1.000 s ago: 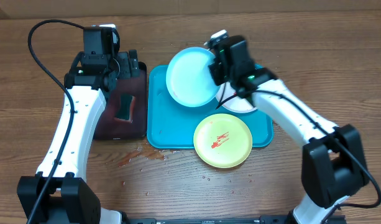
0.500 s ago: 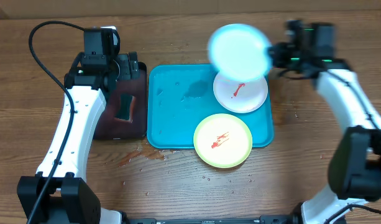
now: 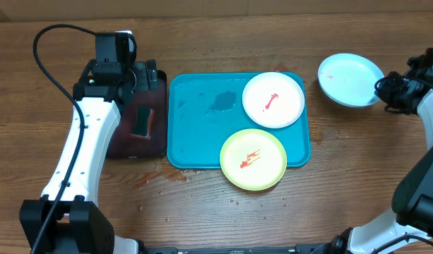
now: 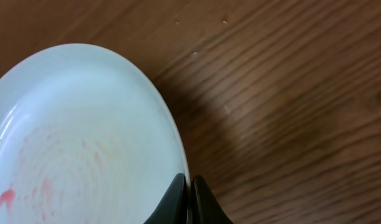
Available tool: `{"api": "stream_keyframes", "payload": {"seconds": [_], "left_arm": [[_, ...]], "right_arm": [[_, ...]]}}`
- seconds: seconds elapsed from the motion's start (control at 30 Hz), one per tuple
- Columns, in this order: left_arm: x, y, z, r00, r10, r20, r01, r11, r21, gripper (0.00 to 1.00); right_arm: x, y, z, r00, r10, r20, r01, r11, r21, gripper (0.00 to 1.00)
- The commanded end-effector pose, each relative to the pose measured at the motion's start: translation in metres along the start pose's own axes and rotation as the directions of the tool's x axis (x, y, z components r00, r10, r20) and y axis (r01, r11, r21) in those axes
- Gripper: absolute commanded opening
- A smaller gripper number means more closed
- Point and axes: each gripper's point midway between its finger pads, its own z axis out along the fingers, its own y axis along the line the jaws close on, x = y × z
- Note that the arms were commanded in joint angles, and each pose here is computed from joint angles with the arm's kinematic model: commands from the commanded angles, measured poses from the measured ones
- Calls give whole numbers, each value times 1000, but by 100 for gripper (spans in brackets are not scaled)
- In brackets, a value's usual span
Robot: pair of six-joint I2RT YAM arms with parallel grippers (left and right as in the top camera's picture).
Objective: Clean dirty plates on tray and stack at the side
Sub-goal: 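Set the light blue plate on the table and release it, then reach the right gripper to the yellow plate's rim on the tray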
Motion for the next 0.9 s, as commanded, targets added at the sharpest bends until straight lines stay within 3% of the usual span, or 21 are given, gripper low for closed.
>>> {"api": "stream_keyframes", "payload": {"seconds": [0.0, 0.33, 0.53, 0.73, 0.87], "left_arm": [[-13, -2, -13, 999, 1, 40, -2, 1000, 19, 100], [-13, -3, -13, 999, 1, 41, -2, 1000, 23, 100], [-13, -3, -13, 999, 1, 41, -2, 1000, 23, 100], [-13, -3, -13, 999, 1, 41, -2, 1000, 23, 100], [-13, -3, -13, 999, 1, 41, -2, 1000, 23, 100]], "right_arm": [[10, -23, 5, 999, 32, 9, -32, 993, 116, 4], [9, -38, 11, 998, 34, 45, -41, 984, 174, 5], [12, -37, 10, 999, 37, 27, -41, 984, 171, 51], [8, -18, -24, 999, 43, -30, -39, 992, 123, 50], [10, 22, -65, 999, 16, -43, -17, 1000, -14, 50]]}}
